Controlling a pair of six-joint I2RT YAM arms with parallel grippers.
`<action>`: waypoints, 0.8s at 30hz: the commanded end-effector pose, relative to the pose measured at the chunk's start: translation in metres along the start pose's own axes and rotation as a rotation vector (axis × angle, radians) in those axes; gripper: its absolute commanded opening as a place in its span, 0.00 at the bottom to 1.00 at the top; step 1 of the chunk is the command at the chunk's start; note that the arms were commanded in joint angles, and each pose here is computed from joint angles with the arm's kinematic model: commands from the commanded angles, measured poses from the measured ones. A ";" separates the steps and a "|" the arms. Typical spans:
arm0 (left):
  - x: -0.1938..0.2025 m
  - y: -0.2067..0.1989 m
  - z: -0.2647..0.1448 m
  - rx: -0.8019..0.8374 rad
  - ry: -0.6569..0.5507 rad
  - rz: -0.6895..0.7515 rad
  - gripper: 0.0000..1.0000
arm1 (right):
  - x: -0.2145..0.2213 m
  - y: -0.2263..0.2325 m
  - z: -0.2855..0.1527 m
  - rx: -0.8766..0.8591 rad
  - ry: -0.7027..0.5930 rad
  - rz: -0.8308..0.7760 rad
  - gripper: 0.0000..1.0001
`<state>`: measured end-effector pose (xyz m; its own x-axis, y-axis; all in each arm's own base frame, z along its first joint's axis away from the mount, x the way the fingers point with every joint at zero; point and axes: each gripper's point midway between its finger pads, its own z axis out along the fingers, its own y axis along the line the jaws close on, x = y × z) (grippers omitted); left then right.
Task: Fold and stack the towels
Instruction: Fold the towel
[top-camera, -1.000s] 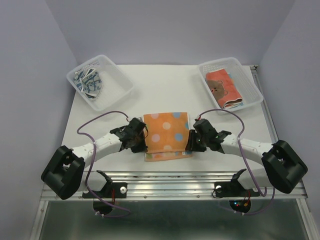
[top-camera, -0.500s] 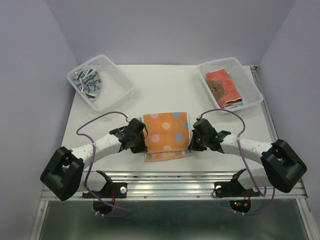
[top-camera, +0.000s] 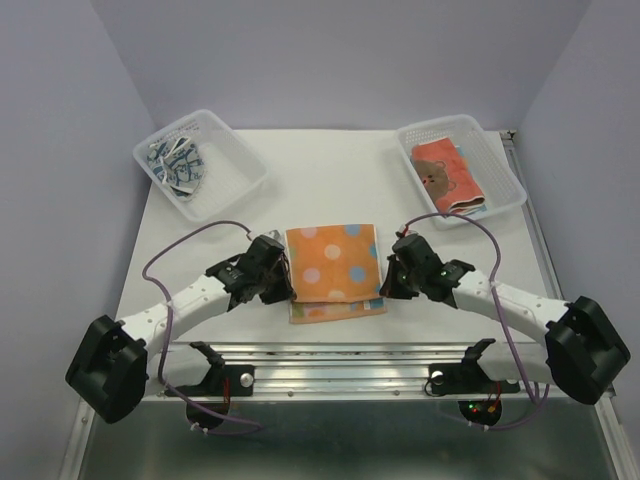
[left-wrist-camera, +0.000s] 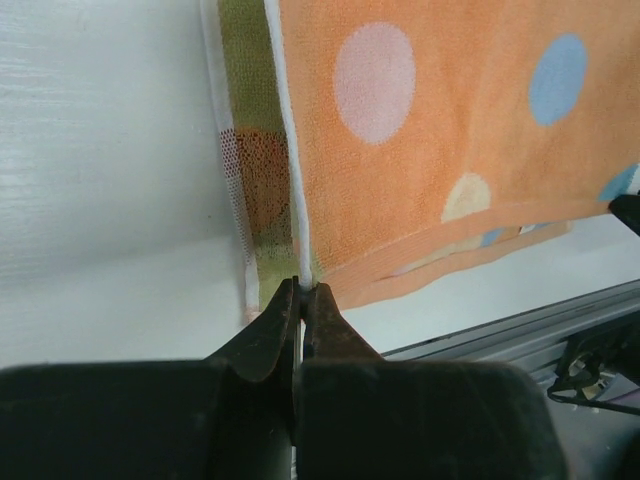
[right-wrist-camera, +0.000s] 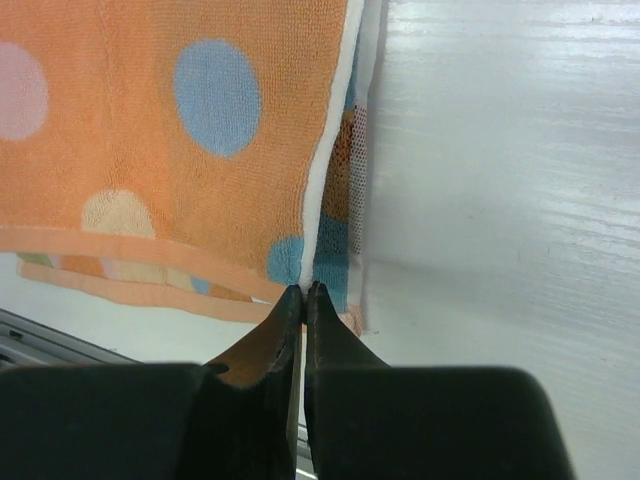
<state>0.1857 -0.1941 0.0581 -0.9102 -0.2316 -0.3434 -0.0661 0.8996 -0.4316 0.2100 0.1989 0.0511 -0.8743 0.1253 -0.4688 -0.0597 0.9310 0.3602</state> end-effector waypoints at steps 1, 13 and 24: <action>0.013 0.004 -0.011 0.020 0.020 -0.016 0.00 | -0.012 0.020 -0.018 -0.073 -0.024 -0.028 0.01; 0.035 0.009 -0.022 0.080 0.056 -0.065 0.00 | 0.000 0.027 -0.035 -0.152 0.008 -0.037 0.01; 0.058 0.017 -0.006 0.092 0.111 -0.078 0.00 | 0.022 0.010 -0.027 -0.115 0.056 -0.014 0.01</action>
<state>0.1368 -0.1858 0.0463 -0.9317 -0.2672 -0.2459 -0.1053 0.8469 -0.5213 0.1853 0.2043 0.0751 -0.8903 0.0932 -0.4457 -0.1312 0.8848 0.4472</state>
